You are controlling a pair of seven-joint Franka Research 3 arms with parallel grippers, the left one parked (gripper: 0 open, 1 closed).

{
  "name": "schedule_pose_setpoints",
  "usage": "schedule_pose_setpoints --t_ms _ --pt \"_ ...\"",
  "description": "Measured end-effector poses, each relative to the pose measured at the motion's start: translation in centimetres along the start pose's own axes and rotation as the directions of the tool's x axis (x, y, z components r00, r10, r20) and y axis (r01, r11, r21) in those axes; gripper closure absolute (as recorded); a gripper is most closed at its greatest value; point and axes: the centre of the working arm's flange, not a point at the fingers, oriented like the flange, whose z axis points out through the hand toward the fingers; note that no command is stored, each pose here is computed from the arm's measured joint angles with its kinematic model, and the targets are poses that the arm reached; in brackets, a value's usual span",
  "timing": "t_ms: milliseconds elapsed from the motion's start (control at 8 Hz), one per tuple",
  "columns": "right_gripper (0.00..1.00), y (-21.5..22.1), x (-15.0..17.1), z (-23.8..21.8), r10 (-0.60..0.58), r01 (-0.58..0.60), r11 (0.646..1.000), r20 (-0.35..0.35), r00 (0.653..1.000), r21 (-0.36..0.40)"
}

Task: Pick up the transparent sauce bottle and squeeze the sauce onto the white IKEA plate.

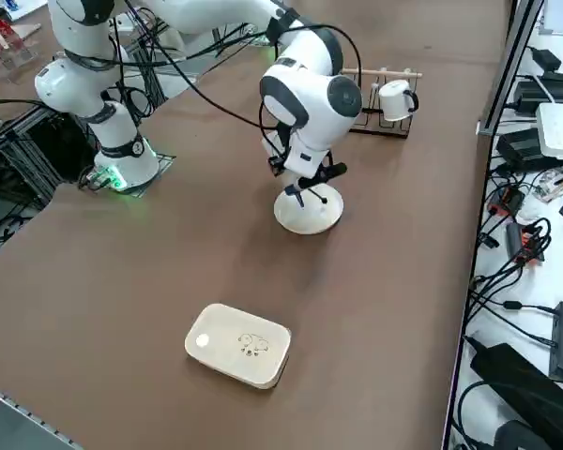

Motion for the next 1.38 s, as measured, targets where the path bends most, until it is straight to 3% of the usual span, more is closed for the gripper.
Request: schedule_pose_setpoints --t_ms 875,1375 --pt "0.62 0.4 -2.5 2.2 -0.021 0.022 1.000 0.053 0.998 -0.015" --pt "0.62 -2.5 -4.3 3.0 -0.050 0.044 0.997 0.086 0.995 0.068"
